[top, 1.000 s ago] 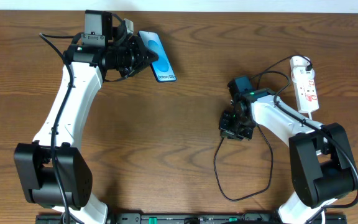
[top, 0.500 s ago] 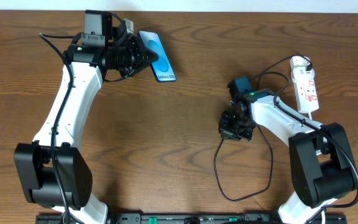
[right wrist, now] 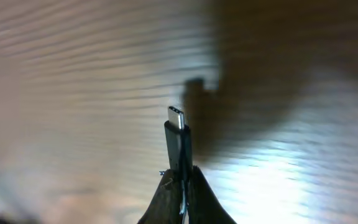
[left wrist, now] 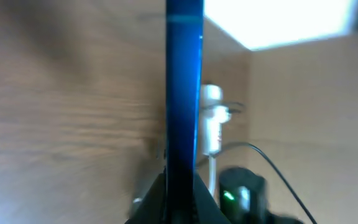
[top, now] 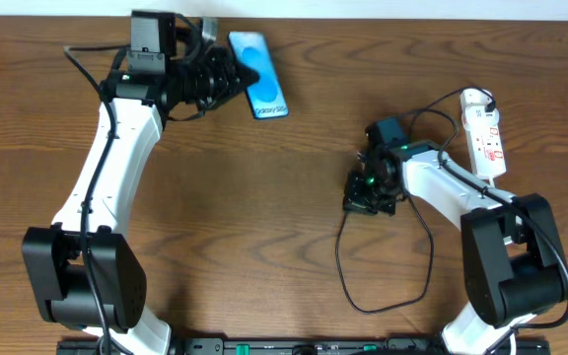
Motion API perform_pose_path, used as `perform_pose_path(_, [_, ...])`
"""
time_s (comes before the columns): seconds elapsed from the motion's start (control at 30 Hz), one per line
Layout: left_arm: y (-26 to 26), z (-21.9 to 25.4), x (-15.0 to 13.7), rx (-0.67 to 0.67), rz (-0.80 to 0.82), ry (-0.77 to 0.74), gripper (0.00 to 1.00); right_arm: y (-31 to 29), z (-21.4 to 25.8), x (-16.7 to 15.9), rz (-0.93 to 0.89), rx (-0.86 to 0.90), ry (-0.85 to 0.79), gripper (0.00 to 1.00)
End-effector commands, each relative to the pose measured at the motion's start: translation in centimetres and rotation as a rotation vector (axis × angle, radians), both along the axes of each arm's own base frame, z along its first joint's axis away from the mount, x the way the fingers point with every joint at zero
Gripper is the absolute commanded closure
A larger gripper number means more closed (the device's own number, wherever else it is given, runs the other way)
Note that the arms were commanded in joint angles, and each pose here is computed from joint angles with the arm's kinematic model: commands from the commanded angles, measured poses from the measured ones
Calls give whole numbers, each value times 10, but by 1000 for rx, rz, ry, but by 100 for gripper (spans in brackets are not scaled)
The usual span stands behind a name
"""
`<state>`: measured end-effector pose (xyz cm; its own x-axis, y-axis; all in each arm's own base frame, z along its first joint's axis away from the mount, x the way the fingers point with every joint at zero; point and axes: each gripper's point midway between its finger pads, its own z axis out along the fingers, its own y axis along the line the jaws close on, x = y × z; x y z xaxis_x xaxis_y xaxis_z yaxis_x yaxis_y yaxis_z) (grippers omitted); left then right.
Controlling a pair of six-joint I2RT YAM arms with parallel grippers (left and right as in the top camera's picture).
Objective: Plug charger to phone and switch on socket
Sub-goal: 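Grasp the USB-C plug with the right gripper and lift it, then move the USB-C plug toward the phone's bottom port, left gripper holding phone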
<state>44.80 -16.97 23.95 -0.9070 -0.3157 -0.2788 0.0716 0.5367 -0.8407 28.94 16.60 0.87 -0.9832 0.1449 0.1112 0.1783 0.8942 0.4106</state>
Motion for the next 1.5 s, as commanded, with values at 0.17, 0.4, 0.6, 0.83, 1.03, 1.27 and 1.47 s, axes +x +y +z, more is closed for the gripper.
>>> perform_pose_path(0.17, [-30, 90, -20, -274, -265, -232, 93, 36, 129, 15, 263, 401, -406, 99])
perform_pose_path(0.4, [-37, 107, -31, -328, -343, -268, 93, 36, 188, 15, 296, 427, -620, 99])
perform_pose_path(0.6, [-47, 142, -42, -395, -437, -360, 93, 41, 198, 9, 312, 476, -627, 99])
perform_pose_path(0.83, [-52, 144, -45, -397, -449, -371, 93, 46, 208, 10, 335, 526, -660, 99])
perform_pose_path(1.03, [-52, 144, -42, -392, -434, -377, 93, 52, 210, 5, 356, 548, -659, 99])
perform_pose_path(1.27, [-52, 144, -39, -390, -419, -379, 93, 66, 231, -2, 417, 669, -695, 99])
perform_pose_path(1.47, [-51, 133, -33, -386, -364, -297, 93, 76, 246, -8, 454, 750, -715, 99])
